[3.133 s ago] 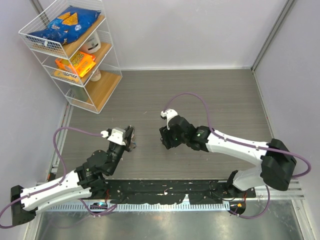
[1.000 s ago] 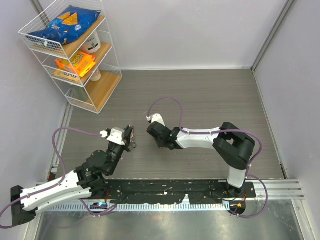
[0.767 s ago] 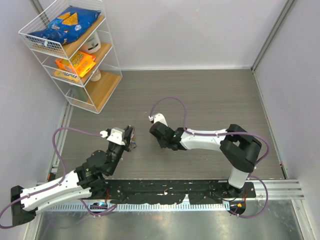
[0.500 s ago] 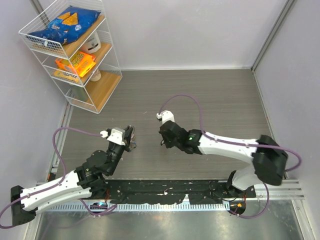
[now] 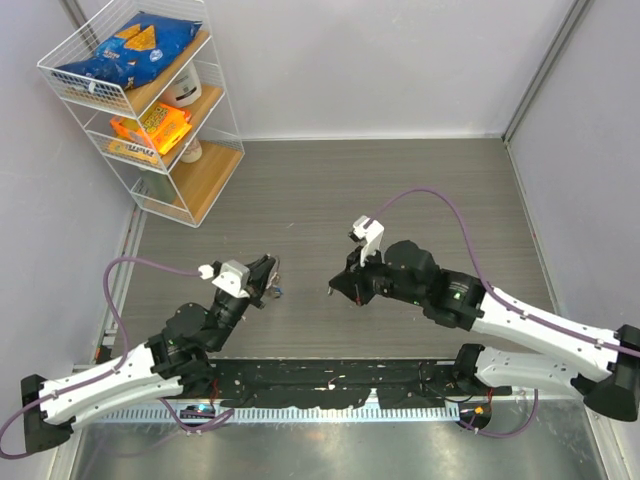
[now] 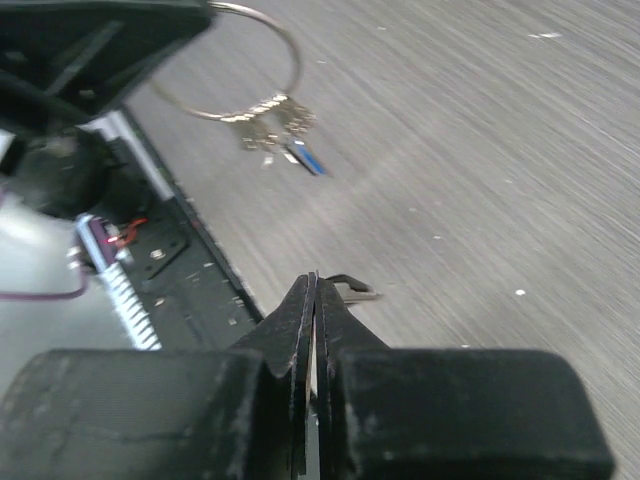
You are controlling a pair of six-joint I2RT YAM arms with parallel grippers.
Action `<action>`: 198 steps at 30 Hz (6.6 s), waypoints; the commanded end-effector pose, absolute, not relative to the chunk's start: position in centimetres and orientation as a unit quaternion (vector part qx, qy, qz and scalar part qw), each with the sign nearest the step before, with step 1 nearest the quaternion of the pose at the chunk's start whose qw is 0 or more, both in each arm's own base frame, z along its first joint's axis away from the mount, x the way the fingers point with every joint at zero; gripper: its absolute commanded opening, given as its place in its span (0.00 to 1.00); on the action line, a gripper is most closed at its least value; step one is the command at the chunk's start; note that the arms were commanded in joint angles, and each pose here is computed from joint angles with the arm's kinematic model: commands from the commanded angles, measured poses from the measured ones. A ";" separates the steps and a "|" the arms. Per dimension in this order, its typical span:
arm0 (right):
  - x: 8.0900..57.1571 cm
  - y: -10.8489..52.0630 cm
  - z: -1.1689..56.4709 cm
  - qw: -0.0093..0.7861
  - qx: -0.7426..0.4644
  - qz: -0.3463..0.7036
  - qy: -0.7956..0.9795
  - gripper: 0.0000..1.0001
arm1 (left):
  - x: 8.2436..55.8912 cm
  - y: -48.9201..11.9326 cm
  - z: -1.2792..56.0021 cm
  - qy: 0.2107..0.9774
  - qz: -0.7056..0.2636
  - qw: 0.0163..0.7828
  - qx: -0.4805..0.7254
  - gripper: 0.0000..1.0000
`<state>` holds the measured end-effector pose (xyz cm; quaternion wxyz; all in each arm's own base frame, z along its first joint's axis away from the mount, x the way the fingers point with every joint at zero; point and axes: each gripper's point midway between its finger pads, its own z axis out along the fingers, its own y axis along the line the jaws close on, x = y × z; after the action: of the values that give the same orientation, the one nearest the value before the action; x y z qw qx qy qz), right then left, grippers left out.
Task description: Put the keys on the keyring
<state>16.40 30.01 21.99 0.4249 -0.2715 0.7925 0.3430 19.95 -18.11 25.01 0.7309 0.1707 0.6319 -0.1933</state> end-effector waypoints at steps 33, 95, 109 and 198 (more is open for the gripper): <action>10.5 36.7 34.1 0.329 -0.171 0.708 0.601 0.06 | 14.4 -21.2 30.3 0.488 -0.369 0.755 0.236 0.00; 12.5 38.0 32.9 0.285 -0.064 0.744 0.601 0.06 | 12.5 -21.0 31.7 0.426 -0.402 0.772 0.248 0.00; 13.0 38.4 32.5 0.277 -0.051 0.742 0.608 0.06 | 12.5 -21.2 31.6 0.423 -0.402 0.773 0.251 0.00; 13.9 38.9 28.6 0.205 0.069 0.749 0.626 0.06 | 12.3 -20.0 31.8 0.359 -0.378 0.821 0.233 0.00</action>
<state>13.18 38.25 28.83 0.1970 0.0559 0.6230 0.7550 13.77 -20.90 28.11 0.7969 0.2540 0.4206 -0.3515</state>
